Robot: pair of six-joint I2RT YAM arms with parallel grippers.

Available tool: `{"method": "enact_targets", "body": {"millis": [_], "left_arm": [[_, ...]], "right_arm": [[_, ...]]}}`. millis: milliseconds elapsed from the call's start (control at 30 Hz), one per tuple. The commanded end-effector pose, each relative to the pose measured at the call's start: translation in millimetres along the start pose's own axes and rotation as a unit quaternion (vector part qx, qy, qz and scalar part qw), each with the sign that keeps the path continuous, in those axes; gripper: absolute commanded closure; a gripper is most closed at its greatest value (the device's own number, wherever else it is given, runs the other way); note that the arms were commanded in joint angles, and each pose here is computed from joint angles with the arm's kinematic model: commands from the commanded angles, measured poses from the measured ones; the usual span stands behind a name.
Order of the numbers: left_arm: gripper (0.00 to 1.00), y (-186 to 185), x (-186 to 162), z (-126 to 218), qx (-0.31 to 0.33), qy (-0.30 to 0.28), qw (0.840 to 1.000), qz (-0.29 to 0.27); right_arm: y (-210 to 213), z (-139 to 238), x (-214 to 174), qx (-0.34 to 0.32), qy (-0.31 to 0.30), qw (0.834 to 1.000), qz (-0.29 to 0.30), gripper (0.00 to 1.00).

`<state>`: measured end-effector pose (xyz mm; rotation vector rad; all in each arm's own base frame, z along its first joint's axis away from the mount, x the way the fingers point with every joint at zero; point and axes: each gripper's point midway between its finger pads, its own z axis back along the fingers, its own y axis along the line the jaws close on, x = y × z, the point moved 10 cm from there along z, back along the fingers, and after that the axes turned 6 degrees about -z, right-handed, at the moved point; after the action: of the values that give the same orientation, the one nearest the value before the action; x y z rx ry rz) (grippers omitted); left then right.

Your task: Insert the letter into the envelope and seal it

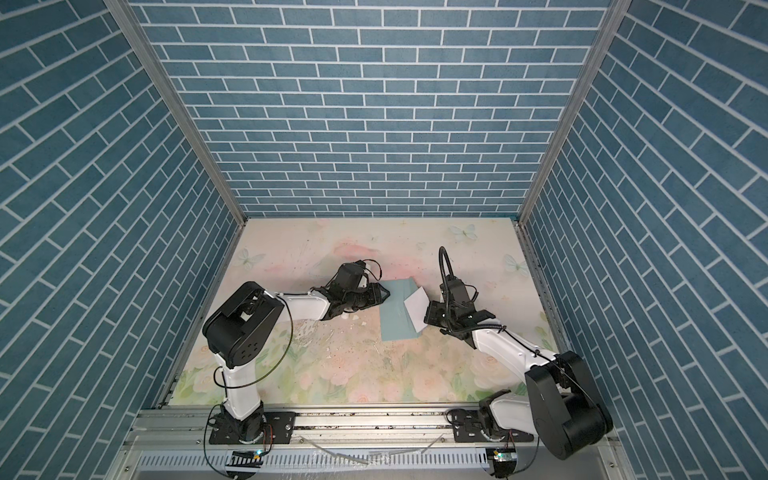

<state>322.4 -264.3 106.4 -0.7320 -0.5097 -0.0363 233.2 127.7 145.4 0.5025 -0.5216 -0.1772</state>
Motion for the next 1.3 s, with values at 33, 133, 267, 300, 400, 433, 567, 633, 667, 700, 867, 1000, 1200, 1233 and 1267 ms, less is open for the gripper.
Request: {"method": "enact_targets", "body": {"millis": [33,133,267,300,400,433,567,633,667,700,867,1000,1200,1233,1267], "left_arm": [[0.46,2,-1,-7,0.006,0.002,1.000,-0.009],[0.46,3,-1,-9,0.006,0.005,1.000,-0.008],[0.46,4,-2,-11,0.006,0.007,1.000,-0.007],[0.46,3,-2,-11,0.006,0.007,1.000,-0.007],[0.46,4,-3,-11,0.007,0.008,1.000,-0.007],[0.47,5,-3,-12,0.007,0.008,1.000,-0.007],[0.47,5,-3,-13,0.007,0.010,1.000,-0.006],[0.47,5,-3,-14,0.007,0.011,1.000,-0.005],[0.47,5,-3,-14,0.007,0.011,1.000,-0.005],[0.47,5,-3,-14,0.006,0.011,1.000,-0.006],[0.48,5,-3,-15,0.006,0.013,1.000,-0.005],[0.48,5,-3,-15,0.004,0.013,1.000,-0.004],[0.48,3,-2,-16,0.002,0.014,1.000,-0.005],[0.48,2,-2,-17,0.001,0.014,1.000,-0.005],[0.48,2,-2,-17,0.001,0.014,1.000,-0.005]], "right_arm": [[-1,-6,1,0.004,-0.004,1.000,0.008,1.00],[-2,-10,2,0.006,-0.006,1.000,0.008,1.00],[-3,-16,1,0.008,-0.008,1.000,0.007,1.00],[-3,-18,2,0.010,-0.009,1.000,0.007,1.00],[-3,-21,2,0.014,-0.013,1.000,0.008,1.00],[-3,-22,2,0.015,-0.014,1.000,0.008,1.00],[-4,-27,2,0.021,-0.020,1.000,0.012,1.00],[-4,-29,2,0.023,-0.022,0.999,0.014,1.00],[-5,-30,2,0.023,-0.022,0.999,0.014,1.00],[-4,-31,2,0.024,-0.022,0.999,0.015,1.00],[-4,-38,2,0.035,-0.018,0.999,0.011,1.00],[-2,-44,4,0.043,-0.011,0.999,0.007,1.00],[1,-53,4,0.054,0.003,0.999,-0.003,1.00],[1,-55,4,0.055,0.005,0.998,-0.005,1.00],[1,-56,4,0.057,0.007,0.998,-0.008,1.00]]}}
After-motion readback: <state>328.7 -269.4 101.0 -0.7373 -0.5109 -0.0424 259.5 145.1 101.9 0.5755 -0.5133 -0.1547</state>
